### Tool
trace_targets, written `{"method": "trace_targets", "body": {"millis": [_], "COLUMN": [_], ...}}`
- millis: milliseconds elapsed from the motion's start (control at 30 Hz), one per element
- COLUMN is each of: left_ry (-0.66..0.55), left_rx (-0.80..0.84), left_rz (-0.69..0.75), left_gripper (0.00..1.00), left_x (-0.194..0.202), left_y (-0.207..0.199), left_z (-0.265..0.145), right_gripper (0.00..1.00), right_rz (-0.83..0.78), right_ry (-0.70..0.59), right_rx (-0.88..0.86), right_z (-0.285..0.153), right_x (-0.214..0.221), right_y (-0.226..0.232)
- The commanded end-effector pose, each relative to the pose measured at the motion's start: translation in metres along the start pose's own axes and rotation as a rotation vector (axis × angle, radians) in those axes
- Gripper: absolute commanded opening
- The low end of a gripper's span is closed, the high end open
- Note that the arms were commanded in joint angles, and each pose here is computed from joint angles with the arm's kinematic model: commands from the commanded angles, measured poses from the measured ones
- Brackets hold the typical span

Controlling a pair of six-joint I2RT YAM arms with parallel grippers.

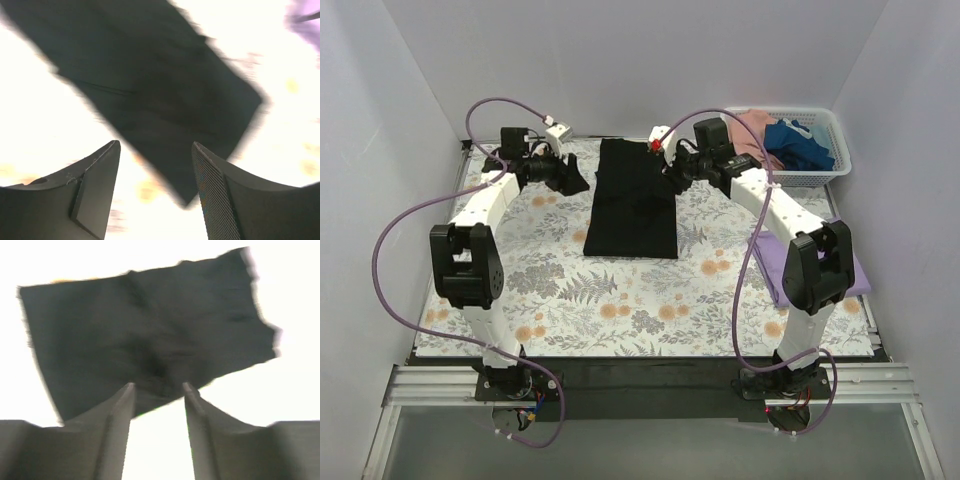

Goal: Fold and stack the t-shirts
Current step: Fold the tshirt

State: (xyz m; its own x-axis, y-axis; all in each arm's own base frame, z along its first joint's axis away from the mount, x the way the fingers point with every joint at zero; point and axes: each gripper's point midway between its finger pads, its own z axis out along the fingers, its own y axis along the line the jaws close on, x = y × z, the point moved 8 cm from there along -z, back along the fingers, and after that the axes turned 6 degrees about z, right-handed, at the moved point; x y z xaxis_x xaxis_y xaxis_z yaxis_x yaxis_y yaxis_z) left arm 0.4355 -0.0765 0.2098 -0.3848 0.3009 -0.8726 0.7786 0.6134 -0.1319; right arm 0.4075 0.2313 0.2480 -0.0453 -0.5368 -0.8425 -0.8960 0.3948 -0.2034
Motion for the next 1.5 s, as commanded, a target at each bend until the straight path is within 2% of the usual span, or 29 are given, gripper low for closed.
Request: {"method": "trace_targets", "body": {"millis": [0, 33, 133, 333, 400, 500, 633, 733, 900, 967, 1033, 1100, 1133, 1167, 1267, 1367, 1400, 1467], "left_ry": [0.108, 0.123, 0.163, 0.233, 0.272, 0.307, 0.349, 0.329, 0.287, 0.265, 0.218, 0.189, 0.182, 0.162, 0.119, 0.063, 0.049, 0.046], "left_rx": [0.276, 0.304, 0.381, 0.404, 0.362, 0.307, 0.264, 0.301, 0.404, 0.445, 0.422, 0.332, 0.297, 0.269, 0.202, 0.220, 0.232, 0.256], "left_rz": [-0.365, -0.435, -0.570, -0.735, -0.771, -0.807, -0.944, -0.984, -1.013, -0.951, -0.816, -0.604, -0.526, -0.384, -0.144, 0.076, 0.192, 0.257], "left_gripper": [0.57, 0.56, 0.50, 0.45, 0.45, 0.45, 0.45, 0.45, 0.45, 0.45, 0.46, 0.47, 0.47, 0.47, 0.47, 0.49, 0.49, 0.49], "left_x": [0.031, 0.036, 0.061, 0.098, 0.114, 0.132, 0.164, 0.166, 0.155, 0.144, 0.121, 0.102, 0.098, 0.095, 0.086, 0.089, 0.090, 0.097], "left_y": [-0.072, -0.080, -0.096, -0.100, -0.100, -0.096, -0.089, -0.089, -0.101, -0.106, -0.103, -0.094, -0.090, -0.084, -0.073, -0.068, -0.065, -0.064], "left_z": [0.003, 0.004, 0.013, 0.031, 0.034, 0.036, 0.032, 0.026, 0.010, 0.001, -0.009, -0.018, -0.021, -0.022, -0.027, -0.025, -0.023, -0.019], "right_gripper": [0.45, 0.38, 0.31, 0.29, 0.28, 0.28, 0.27, 0.27, 0.27, 0.28, 0.33, 0.37, 0.42, 0.46, 0.58, 0.61, 0.62, 0.64], "right_rz": [0.450, 0.508, 0.611, 0.765, 0.816, 0.876, 0.942, 0.969, 0.990, 0.941, 0.872, 0.777, 0.701, 0.642, 0.406, 0.209, 0.160, 0.060], "right_ry": [0.092, 0.122, 0.141, 0.218, 0.262, 0.330, 0.394, 0.401, 0.353, 0.309, 0.252, 0.207, 0.195, 0.175, 0.199, 0.234, 0.247, 0.256], "right_rx": [-0.267, -0.299, -0.352, -0.402, -0.410, -0.365, -0.296, -0.296, -0.367, -0.377, -0.374, -0.320, -0.302, -0.275, -0.203, -0.174, -0.141, -0.150], "right_z": [0.001, 0.004, 0.012, 0.036, 0.041, 0.042, 0.032, 0.020, 0.003, -0.007, -0.014, -0.021, -0.021, -0.024, -0.018, -0.006, -0.002, 0.008], "right_x": [0.026, 0.039, 0.056, 0.093, 0.113, 0.143, 0.177, 0.187, 0.174, 0.157, 0.141, 0.121, 0.117, 0.108, 0.102, 0.098, 0.100, 0.099], "right_y": [0.059, 0.070, 0.090, 0.110, 0.120, 0.129, 0.123, 0.120, 0.116, 0.110, 0.104, 0.094, 0.090, 0.085, 0.082, 0.090, 0.090, 0.099]}}
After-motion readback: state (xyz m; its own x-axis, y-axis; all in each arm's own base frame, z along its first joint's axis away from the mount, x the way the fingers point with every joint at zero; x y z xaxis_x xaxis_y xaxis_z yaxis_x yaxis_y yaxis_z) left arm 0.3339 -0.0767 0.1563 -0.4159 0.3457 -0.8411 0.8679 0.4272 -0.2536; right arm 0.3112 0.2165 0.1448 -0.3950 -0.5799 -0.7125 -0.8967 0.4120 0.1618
